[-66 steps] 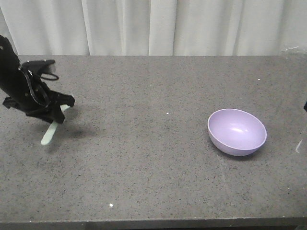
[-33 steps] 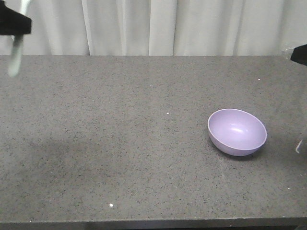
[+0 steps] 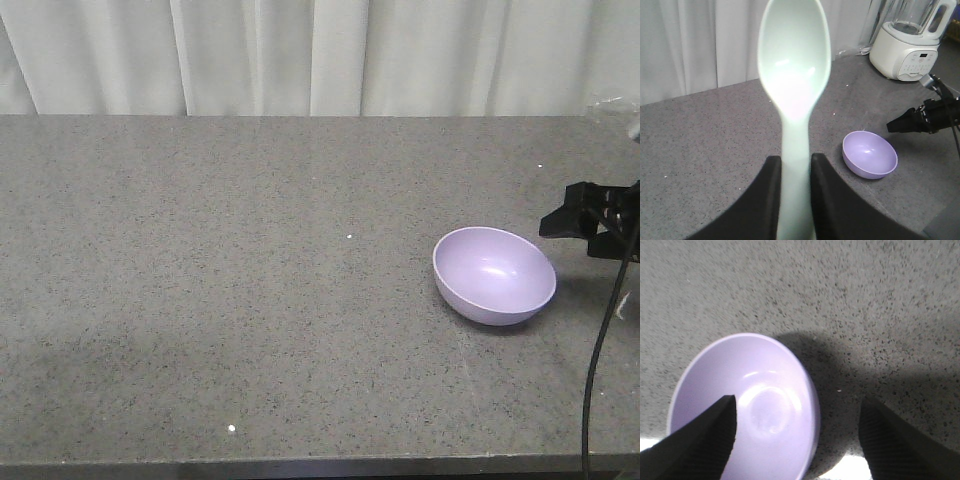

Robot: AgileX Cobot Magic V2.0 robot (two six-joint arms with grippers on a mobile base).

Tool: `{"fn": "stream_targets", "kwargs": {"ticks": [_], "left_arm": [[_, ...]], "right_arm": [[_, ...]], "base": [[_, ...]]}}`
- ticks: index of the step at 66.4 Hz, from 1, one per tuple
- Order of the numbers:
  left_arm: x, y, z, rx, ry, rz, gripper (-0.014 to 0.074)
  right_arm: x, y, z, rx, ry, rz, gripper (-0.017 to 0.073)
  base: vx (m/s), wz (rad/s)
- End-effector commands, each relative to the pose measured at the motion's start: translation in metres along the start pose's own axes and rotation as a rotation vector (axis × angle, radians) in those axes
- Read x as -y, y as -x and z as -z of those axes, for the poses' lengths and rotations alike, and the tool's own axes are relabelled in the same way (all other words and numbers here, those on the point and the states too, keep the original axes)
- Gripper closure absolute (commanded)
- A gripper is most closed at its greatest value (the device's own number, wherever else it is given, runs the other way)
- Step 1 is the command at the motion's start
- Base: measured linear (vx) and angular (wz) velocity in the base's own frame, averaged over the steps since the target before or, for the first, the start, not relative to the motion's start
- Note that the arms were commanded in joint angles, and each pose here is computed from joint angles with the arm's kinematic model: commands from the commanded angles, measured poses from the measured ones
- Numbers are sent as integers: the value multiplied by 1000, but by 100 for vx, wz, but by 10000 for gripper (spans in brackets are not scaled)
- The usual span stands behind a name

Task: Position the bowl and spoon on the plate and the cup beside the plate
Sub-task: 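Lower the right gripper onto the rim of the lavender bowl, then grip the bowl rim with the right gripper and lift it up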

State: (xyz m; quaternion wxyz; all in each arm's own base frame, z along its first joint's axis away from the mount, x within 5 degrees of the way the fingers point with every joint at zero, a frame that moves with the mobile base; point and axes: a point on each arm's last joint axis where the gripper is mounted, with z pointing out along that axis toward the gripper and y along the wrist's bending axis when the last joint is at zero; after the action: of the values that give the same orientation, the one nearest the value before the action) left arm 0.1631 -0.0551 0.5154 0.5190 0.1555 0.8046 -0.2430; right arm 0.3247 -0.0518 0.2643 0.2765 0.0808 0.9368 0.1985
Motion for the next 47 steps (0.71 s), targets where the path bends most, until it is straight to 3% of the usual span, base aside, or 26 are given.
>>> {"fn": "stream_targets", "kwargs": {"ticks": [1, 9, 16, 17, 26, 36, 47], "left_arm": [[5, 10, 5, 86, -21, 6, 601], [4, 10, 4, 82, -21, 8, 601], [4, 10, 4, 81, -17, 6, 601], [4, 9, 4, 71, -18, 4, 601], [5, 8, 3, 53, -24, 5, 601], [5, 6, 4, 39, -28, 4, 601], [5, 6, 4, 34, -30, 4, 601]], "right_arm": [[-2, 12, 6, 62, 12, 21, 59], [4, 10, -10, 20, 21, 21, 59], [3, 7, -25, -14, 28, 53, 59], [-7, 6, -40, -26, 19, 61, 127], [-7, 5, -43, -30, 7, 45, 305], [-6, 8, -43, -11, -4, 59, 579], [-28, 21, -15, 21, 80, 121, 569]], "base": [[0, 0], [0, 0], [0, 0], [0, 0], [0, 0], [0, 0], [0, 0]]}}
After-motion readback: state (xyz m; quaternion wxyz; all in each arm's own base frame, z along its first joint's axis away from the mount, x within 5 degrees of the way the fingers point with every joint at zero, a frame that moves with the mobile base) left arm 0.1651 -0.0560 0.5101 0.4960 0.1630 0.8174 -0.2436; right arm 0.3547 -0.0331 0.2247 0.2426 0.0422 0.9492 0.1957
